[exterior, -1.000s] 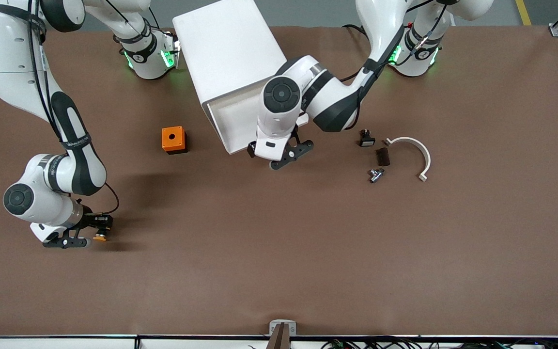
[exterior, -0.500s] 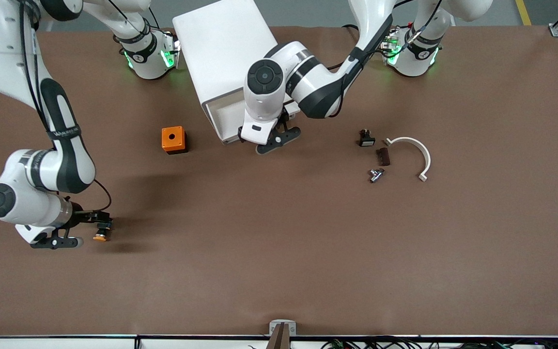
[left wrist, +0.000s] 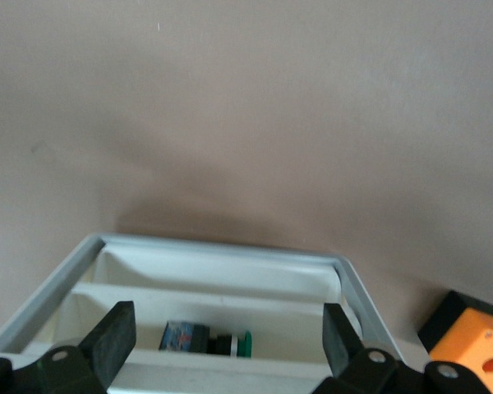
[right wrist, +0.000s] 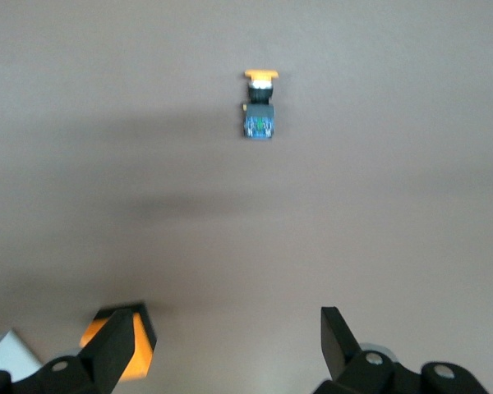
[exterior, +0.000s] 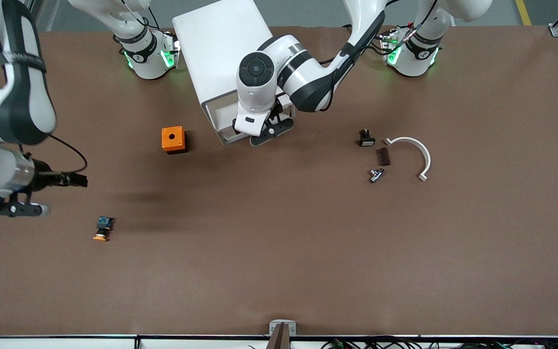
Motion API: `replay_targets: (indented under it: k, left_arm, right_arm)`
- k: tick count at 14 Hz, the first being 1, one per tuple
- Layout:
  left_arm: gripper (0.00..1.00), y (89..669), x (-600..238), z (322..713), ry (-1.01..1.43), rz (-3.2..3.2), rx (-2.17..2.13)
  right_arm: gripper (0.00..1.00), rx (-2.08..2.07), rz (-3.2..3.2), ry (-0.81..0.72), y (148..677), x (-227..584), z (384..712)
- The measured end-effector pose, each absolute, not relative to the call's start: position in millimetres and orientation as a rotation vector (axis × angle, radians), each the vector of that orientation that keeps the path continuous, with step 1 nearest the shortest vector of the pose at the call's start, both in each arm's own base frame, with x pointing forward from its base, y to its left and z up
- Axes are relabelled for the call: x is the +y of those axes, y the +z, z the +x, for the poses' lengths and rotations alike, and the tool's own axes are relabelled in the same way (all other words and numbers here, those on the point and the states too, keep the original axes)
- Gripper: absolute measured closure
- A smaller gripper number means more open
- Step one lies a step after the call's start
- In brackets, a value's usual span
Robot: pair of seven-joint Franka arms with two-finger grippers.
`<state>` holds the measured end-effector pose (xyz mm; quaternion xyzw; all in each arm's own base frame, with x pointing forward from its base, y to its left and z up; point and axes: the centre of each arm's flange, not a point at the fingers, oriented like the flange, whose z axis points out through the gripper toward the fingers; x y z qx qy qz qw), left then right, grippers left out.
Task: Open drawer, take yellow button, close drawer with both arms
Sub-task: 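Push the drawer shut with the left gripper while the right gripper withdraws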
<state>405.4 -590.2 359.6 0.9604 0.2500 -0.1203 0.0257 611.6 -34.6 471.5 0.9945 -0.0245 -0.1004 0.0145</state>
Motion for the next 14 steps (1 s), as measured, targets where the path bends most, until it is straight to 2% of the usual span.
replay_targets:
  k: [5,12,14]
  left_arm:
    - [0.00,352.4,-596.3,392.3,-0.494,2.921,0.855]
    - [0.00,341.7,-599.5,382.6,-0.694,2.820,0.996]
    - [0.00,340.8,-598.7,383.4,-0.709,2.808,1.014]
  right_arm:
    - [0.00,-0.097,3.097,-0.325,557.8,-37.4,585.3]
    - [0.00,-0.096,3.102,-0.268,601.5,-35.5,582.4]
    - [0.00,-0.103,3.100,-0.317,601.7,-37.3,578.0]
